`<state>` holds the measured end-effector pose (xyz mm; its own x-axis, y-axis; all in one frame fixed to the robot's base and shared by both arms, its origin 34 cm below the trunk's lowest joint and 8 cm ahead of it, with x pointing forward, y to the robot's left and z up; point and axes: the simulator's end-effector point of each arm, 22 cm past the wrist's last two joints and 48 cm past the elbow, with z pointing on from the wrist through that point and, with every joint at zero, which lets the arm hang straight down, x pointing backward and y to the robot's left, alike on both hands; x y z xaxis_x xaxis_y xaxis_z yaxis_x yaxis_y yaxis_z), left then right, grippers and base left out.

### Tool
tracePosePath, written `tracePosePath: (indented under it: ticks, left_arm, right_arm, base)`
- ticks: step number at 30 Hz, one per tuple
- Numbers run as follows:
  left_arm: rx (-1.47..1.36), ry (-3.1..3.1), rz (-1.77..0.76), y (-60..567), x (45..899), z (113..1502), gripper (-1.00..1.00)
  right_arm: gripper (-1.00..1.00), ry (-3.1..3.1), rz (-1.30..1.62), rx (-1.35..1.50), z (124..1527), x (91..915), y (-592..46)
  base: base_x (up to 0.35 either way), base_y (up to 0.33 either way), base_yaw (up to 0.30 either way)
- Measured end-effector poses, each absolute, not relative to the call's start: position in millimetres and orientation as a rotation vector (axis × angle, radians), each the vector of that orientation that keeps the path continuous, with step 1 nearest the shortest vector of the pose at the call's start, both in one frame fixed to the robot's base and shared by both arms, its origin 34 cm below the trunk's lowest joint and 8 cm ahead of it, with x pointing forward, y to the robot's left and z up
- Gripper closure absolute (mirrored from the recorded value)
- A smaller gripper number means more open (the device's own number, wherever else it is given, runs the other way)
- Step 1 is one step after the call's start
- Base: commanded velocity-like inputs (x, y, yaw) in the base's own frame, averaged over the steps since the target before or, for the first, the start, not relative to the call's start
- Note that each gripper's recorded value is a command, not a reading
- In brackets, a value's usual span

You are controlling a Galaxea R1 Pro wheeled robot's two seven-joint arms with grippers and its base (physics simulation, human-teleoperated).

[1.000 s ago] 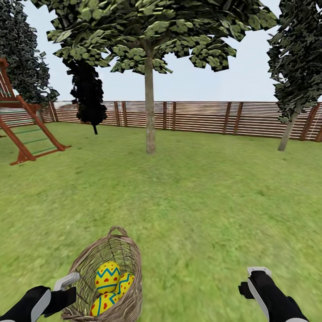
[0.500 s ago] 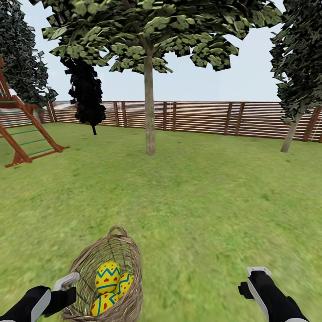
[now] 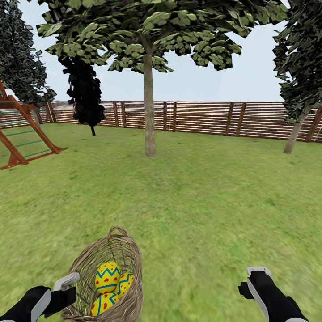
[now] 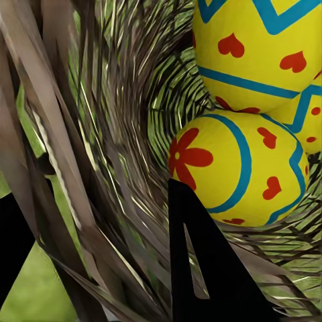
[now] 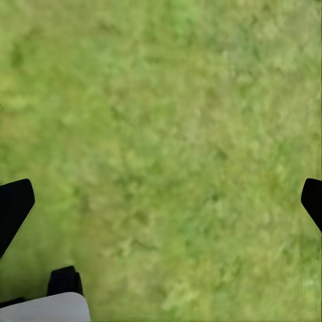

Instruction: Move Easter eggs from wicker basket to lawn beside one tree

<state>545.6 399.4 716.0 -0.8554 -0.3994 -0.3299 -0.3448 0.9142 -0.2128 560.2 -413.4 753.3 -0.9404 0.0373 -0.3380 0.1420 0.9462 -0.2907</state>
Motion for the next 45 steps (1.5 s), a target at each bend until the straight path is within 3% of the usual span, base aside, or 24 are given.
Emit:
tracePosePath:
  ticks: [45]
  left_arm:
    - [-0.550, 2.702, -0.206, 400.7, 545.7, 716.4, 1.00]
  right_arm:
    - [-1.00, 2.768, -0.446, 0.135, 753.3, 560.1, -413.4]
  base:
    - [0.329, 0.000, 0.000]
